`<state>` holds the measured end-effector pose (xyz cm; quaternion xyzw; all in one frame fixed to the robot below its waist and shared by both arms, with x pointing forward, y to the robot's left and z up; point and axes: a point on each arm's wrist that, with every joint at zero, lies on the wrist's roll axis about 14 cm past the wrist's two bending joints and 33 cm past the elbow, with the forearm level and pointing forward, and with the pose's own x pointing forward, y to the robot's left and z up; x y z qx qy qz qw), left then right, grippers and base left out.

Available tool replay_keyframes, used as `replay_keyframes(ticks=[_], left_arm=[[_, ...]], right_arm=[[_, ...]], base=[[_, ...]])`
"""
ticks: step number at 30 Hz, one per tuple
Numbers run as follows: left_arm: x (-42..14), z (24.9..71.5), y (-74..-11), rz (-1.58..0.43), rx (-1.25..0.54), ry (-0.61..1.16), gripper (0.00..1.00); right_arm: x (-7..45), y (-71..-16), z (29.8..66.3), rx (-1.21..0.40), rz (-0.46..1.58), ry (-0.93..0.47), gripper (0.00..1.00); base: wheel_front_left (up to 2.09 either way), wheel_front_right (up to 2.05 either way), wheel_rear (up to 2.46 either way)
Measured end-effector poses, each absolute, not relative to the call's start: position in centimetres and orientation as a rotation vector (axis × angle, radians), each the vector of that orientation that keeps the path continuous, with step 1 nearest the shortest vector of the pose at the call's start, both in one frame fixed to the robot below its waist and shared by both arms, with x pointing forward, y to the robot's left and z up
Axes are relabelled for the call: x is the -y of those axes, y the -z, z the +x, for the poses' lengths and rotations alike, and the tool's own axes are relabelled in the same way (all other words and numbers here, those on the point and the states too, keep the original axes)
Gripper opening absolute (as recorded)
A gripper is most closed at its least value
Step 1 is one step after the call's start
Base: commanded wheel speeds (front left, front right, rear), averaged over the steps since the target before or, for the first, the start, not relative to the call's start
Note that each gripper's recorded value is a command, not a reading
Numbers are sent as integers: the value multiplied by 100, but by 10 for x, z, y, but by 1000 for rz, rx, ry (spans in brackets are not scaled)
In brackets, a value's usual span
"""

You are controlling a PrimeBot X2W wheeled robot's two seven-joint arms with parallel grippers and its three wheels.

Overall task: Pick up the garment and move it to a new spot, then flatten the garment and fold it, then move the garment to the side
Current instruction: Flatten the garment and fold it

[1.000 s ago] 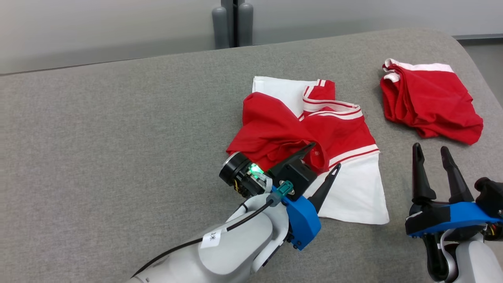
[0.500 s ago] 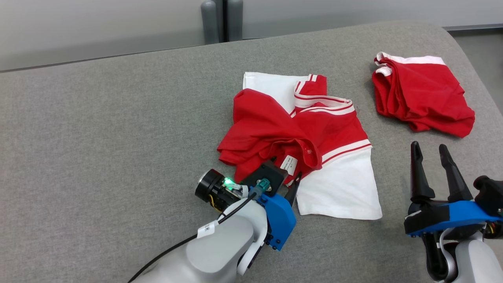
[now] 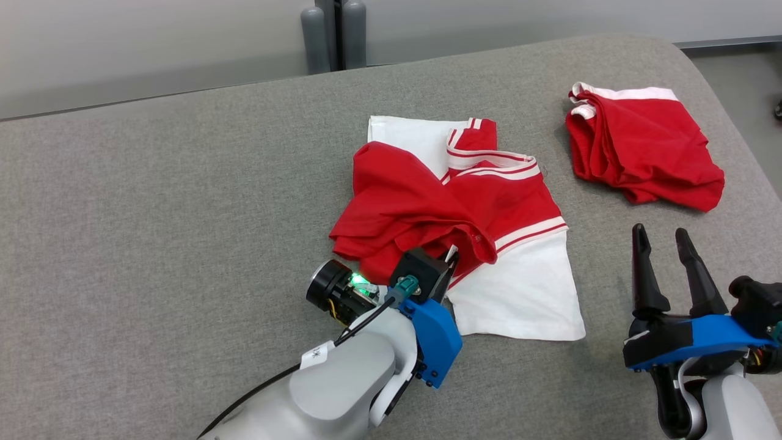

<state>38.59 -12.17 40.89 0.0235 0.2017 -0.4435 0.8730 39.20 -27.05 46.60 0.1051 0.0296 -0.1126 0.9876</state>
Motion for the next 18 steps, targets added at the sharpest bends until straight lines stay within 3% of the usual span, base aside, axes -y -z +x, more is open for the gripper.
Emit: replay_keyframes(ticks=[10, 18], left_arm=[[110, 404, -446, -22, -291, 837, 0], [24, 448, -486, -70, -164, 550, 0]], right_arm=[[267, -470, 390, -50, 208, 218, 100], [242, -479, 401, -28, 219, 141, 100]], base=[[0, 0, 0], [0, 0, 0]])
